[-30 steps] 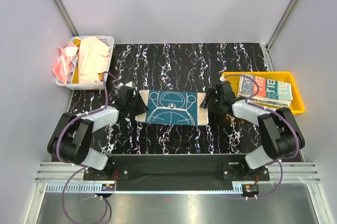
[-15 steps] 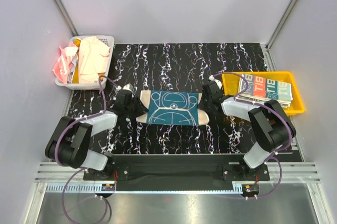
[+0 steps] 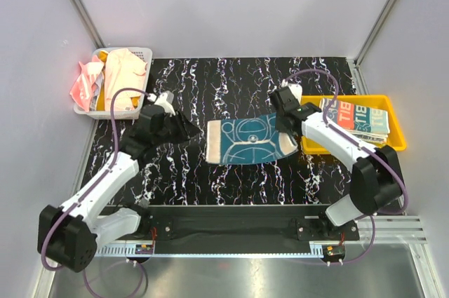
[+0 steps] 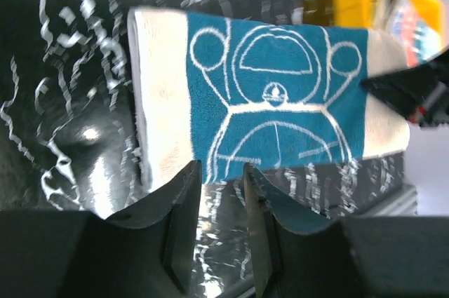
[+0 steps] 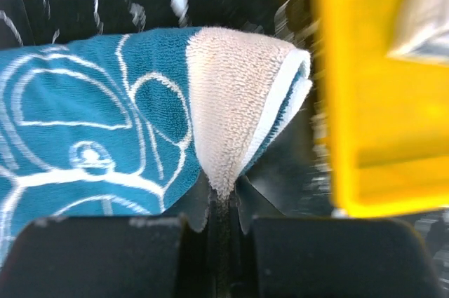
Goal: Fold and stack the towels
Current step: Neatly place the folded towel into the bin
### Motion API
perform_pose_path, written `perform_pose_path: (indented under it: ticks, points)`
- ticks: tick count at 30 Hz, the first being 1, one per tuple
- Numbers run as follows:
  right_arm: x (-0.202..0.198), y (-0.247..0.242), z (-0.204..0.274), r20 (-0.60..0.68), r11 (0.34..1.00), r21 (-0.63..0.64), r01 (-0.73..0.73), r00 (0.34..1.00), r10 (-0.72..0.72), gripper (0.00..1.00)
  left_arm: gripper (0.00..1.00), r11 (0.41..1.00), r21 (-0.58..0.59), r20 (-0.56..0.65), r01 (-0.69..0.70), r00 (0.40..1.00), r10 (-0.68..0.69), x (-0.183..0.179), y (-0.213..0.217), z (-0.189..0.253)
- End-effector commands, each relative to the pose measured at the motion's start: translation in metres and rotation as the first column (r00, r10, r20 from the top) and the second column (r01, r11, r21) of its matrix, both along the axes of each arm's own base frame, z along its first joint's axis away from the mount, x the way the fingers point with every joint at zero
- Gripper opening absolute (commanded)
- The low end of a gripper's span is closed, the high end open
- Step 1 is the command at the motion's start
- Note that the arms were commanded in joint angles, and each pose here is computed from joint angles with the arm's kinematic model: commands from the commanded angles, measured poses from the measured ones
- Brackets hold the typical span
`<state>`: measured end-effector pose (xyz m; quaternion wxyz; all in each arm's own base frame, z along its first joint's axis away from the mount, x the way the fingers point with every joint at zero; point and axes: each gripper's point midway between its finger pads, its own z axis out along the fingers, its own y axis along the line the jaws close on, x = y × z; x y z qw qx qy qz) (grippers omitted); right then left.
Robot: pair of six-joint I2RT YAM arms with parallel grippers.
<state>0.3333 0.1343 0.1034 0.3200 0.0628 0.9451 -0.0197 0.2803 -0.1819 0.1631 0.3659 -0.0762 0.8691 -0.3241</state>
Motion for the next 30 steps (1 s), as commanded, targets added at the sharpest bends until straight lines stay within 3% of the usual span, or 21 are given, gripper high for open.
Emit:
perform_pose_path:
  ticks: [1, 12, 19, 30]
  points:
    - [0.000, -0.049, 0.052, 0.059, 0.971, -0.237, 0.026, 0.998, -0.012, 0.00, 0.36, 0.994, 0.032, 0.065, 0.109, 0.992, -0.110, -0.013, -0.004, 0.039]
    - [0.035, -0.164, 0.112, 0.162, 0.920, -0.334, 0.204, 0.974, -0.157, 0.00, 0.37, 0.946, 0.193, 0.034, 0.259, 0.962, -0.271, -0.034, 0.007, 0.024]
    - [0.045, -0.246, 0.135, 0.185, 0.841, -0.424, 0.337, 0.941, -0.284, 0.00, 0.37, 0.941, 0.195, 0.024, 0.275, 0.958, -0.285, -0.039, 0.007, 0.019]
    - [0.060, -0.316, 0.132, 0.184, 0.781, -0.448, 0.436, 0.899, -0.397, 0.00, 0.37, 0.947, 0.168, -0.025, 0.274, 0.961, -0.274, -0.036, 0.009, 0.004]
